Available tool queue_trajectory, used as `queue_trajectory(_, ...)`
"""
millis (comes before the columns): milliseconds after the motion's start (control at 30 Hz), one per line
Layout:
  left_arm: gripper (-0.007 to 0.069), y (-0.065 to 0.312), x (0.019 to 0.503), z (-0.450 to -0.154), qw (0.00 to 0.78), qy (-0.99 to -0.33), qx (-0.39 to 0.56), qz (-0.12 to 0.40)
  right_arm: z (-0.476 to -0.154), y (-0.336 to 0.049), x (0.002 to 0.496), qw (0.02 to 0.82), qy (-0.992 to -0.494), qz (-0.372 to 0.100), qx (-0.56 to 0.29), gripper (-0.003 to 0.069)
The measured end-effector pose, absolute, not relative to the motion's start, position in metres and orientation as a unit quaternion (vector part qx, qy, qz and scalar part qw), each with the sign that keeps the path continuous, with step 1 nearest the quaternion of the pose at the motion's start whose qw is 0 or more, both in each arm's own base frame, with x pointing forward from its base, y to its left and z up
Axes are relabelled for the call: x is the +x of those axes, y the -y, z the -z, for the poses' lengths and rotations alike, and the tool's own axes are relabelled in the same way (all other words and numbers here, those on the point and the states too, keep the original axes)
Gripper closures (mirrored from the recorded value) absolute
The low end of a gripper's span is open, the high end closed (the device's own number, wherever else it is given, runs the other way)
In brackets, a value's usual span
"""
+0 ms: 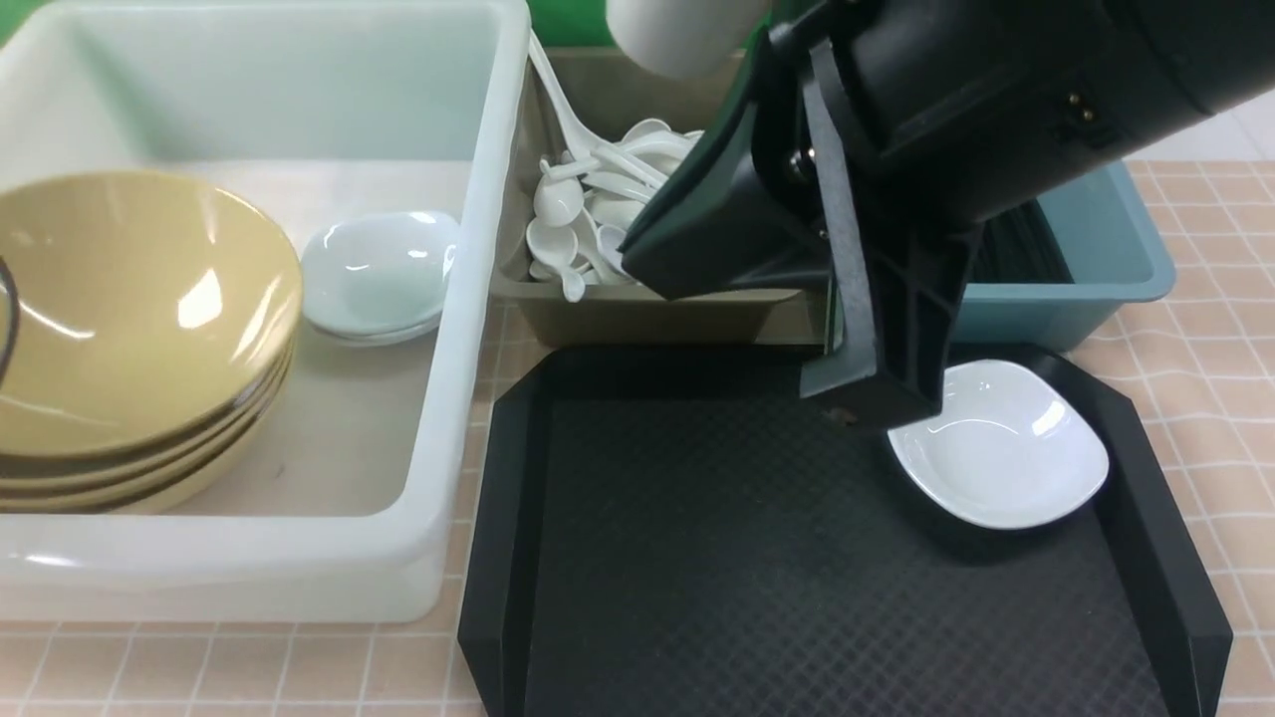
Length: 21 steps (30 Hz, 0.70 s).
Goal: On brown table put chopsticks spoon bowls plates into blue grey white boxes.
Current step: 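Place the tan bowl onto the bowl stack in the left bin with the left gripper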
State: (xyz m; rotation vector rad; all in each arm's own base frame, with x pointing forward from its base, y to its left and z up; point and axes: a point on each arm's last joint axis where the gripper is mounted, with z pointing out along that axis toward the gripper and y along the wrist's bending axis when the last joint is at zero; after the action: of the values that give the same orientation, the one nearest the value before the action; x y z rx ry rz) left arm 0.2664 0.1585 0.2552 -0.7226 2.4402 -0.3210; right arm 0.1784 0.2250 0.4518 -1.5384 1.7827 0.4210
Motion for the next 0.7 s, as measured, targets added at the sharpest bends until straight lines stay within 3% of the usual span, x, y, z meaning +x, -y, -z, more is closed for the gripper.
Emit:
queue_trajectory(100,0.0540,-0.159,0.268,-0.251,0.279,-0.916,-0.260,0.122,-0.452,-0.225,0.178,0.365,-0.693,-0.163,-0.599,0.0606)
queue_trajectory(333,0.0317,-0.161,0.271,-0.270,0.283,-0.925,-0.227,0.113,-0.451,-0.225,0.178,0.364,-0.693,-0.161,-0.601,0.0604)
queue_trajectory(467,0.0155,-0.161,0.269,-0.306,0.287,-0.928,-0.213,0.103,-0.452,-0.225,0.179,0.369,-0.691,-0.158,-0.601,0.0604)
queue_trajectory(500,0.0150,-0.160,0.269,-0.306,0.286,-0.929,-0.212,0.104,-0.452,-0.225,0.179,0.369,-0.691,-0.158,-0.601,0.0604)
queue_trajectory(700,0.0123,-0.148,0.255,-0.381,0.324,-0.918,-0.209,0.092,-0.451,-0.225,0.182,0.372,-0.696,-0.149,-0.596,0.0601)
